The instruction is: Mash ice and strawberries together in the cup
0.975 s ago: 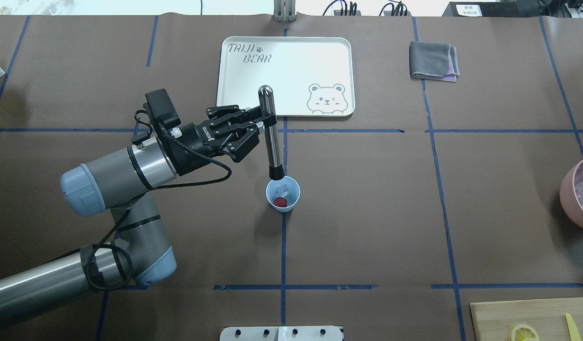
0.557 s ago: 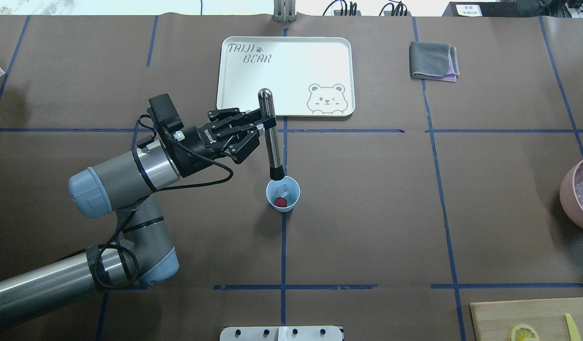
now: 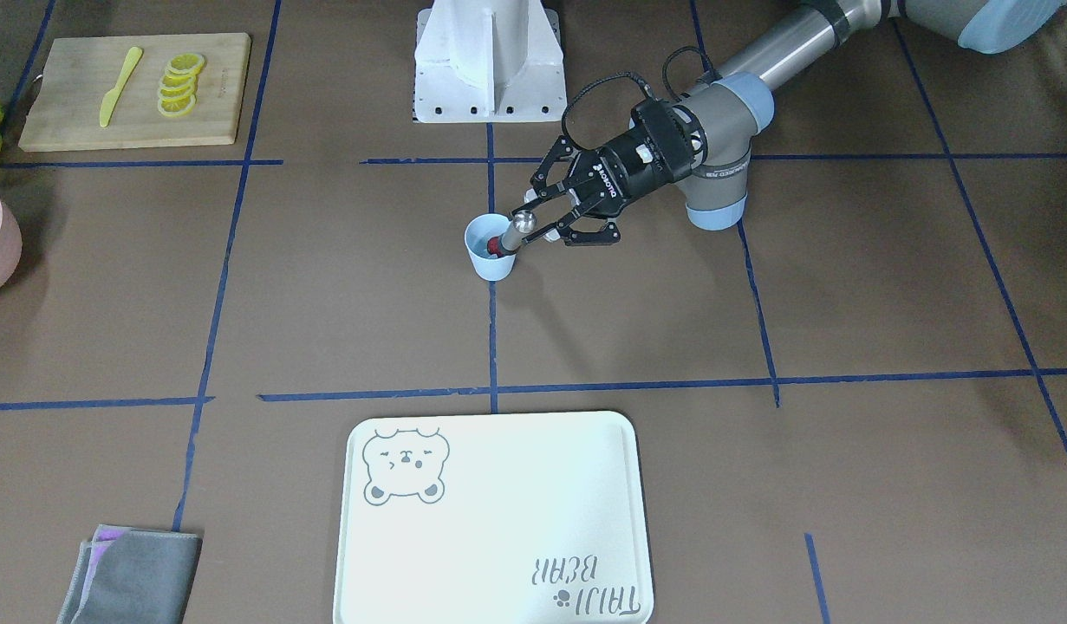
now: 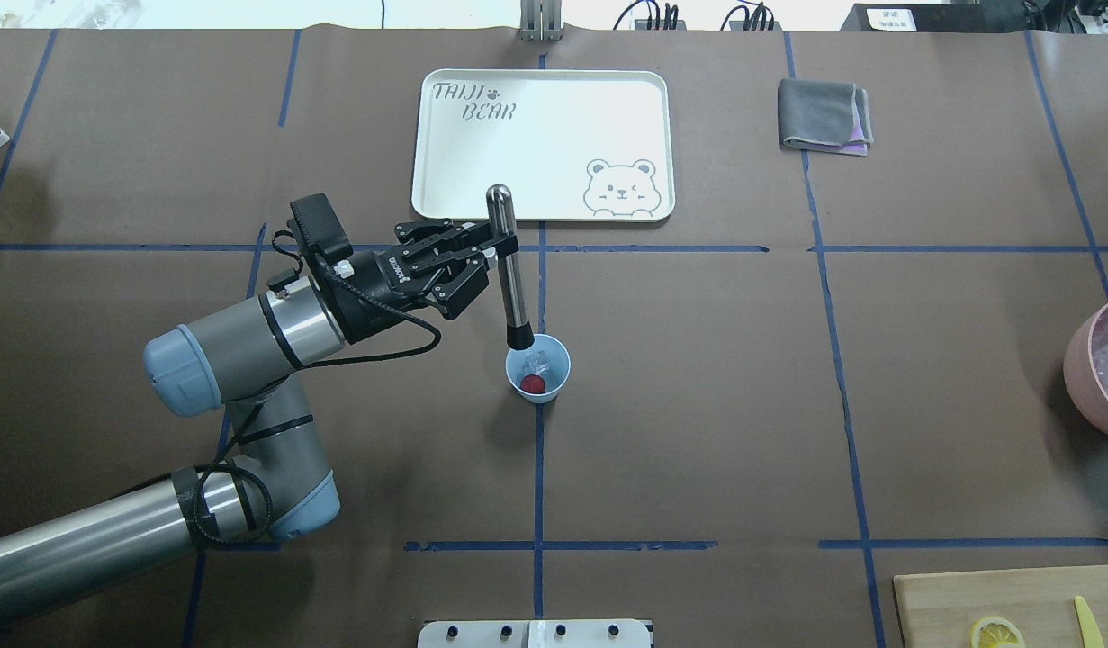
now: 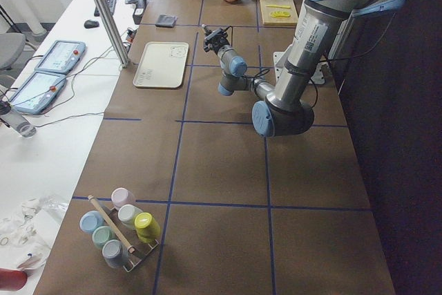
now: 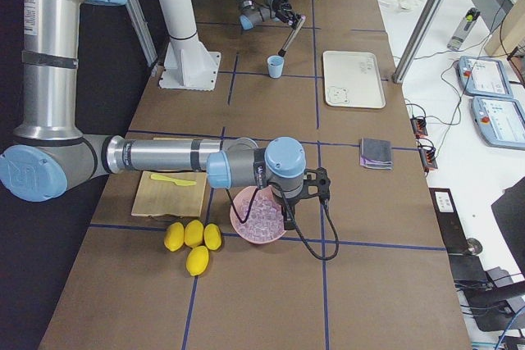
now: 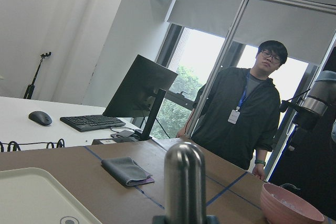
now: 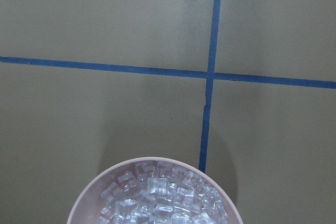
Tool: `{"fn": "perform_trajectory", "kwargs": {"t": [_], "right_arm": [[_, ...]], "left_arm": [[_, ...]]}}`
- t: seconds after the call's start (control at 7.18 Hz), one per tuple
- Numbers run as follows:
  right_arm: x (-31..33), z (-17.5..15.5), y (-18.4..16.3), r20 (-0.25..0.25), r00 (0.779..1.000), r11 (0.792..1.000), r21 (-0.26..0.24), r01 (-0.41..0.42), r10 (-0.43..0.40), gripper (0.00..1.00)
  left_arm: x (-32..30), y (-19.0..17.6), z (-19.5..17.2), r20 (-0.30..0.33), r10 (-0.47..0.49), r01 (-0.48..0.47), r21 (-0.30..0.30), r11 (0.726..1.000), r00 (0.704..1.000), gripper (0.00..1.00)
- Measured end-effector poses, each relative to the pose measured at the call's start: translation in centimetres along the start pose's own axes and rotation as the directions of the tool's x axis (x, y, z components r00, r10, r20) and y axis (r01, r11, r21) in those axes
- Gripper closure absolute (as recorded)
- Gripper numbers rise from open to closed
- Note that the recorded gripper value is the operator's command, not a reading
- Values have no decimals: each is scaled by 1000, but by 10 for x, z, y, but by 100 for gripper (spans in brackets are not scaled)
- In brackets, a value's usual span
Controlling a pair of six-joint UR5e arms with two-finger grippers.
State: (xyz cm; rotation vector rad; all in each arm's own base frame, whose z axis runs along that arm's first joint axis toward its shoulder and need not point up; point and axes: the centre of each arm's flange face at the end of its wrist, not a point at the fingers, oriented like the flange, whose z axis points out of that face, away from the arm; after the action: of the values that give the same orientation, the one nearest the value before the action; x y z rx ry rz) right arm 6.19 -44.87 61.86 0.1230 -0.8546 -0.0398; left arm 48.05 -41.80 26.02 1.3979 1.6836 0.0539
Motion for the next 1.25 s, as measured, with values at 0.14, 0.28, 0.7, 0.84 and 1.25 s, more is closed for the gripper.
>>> {"fn": "perform_trajectory", "kwargs": {"t": [0.14,0.28,0.7,0.84,1.25], "right_arm": [[0,0,0,0,1000,1000,-1,0,0,0],[1,1,0,0,1000,1000,-2,-2,2,1],[4,3,1,0,1000,1000,-7,-4,4,1],[5,4,1,0,1000,1000,-8,-5,5,0],[6,5,1,-1,1000,1000,-9,-7,7,0]], "left_arm": [[2,-1,2,-3,-2,2,2,1000,1000,100],[4,1,3,-6,-5,5,1,1000,1000,100],[20,18,4,-3,-28,28,-1,1000,1000,100],[22,21,4,-2,-32,32,-3,999,999,100],[20,23,3,3,-31,31,-6,1000,1000,100]]}}
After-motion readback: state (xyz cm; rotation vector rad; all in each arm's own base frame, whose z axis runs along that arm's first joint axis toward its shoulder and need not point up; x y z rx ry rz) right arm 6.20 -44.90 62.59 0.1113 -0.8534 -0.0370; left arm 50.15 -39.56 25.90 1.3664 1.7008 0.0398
